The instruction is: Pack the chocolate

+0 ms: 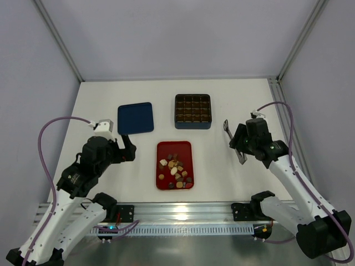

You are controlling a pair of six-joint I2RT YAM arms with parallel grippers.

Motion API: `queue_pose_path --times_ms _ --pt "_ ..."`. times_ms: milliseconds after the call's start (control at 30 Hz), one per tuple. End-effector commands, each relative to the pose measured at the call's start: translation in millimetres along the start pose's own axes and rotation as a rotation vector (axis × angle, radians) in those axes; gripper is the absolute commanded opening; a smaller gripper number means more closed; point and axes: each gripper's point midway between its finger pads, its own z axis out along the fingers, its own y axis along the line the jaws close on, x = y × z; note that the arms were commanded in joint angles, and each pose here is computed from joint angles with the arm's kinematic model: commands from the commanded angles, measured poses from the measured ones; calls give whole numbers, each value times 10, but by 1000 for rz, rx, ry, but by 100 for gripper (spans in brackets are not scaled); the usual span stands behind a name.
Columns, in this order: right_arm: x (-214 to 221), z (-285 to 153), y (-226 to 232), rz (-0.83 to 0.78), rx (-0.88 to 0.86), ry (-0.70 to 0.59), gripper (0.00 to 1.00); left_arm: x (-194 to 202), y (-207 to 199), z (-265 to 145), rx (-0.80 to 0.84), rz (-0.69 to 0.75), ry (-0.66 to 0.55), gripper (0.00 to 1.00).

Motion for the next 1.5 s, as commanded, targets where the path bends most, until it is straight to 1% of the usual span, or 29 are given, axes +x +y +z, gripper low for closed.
queue_pose_path --times_ms 0,33,67,200,267,300,467,767,1000,1467 --pt "-36 -252 295 -50 -88 -20 59 -61 5 18 -10 -7 -26 100" --pt "31 -312 423 -78 -129 -8 58 -59 3 21 -11 -9 -25 100" --pt "20 -329 434 -68 -132 -11 57 -57 6 27 -13 -9 -23 100" --pt "254 -493 774 -136 -231 45 54 -46 14 42 -20 -7 -16 100" --pt "323 -544 883 -158 -244 56 53 -38 15 53 -22 -5 -11 100" --pt "436 -593 982 -198 -271 79 52 -41 13 54 -22 -6 -12 100" --pt "746 -617 1302 -282 -308 150 50 -30 19 61 -26 -4 -6 100" --pt "1086 -670 1711 -430 -360 208 49 -24 26 67 -31 -3 -3 100" --pt "1227 -611 1827 -502 -369 253 49 -21 24 70 -30 -2 -1 100" --pt "1390 -433 1830 -598 -332 307 48 -23 26 70 -32 -4 0 100"
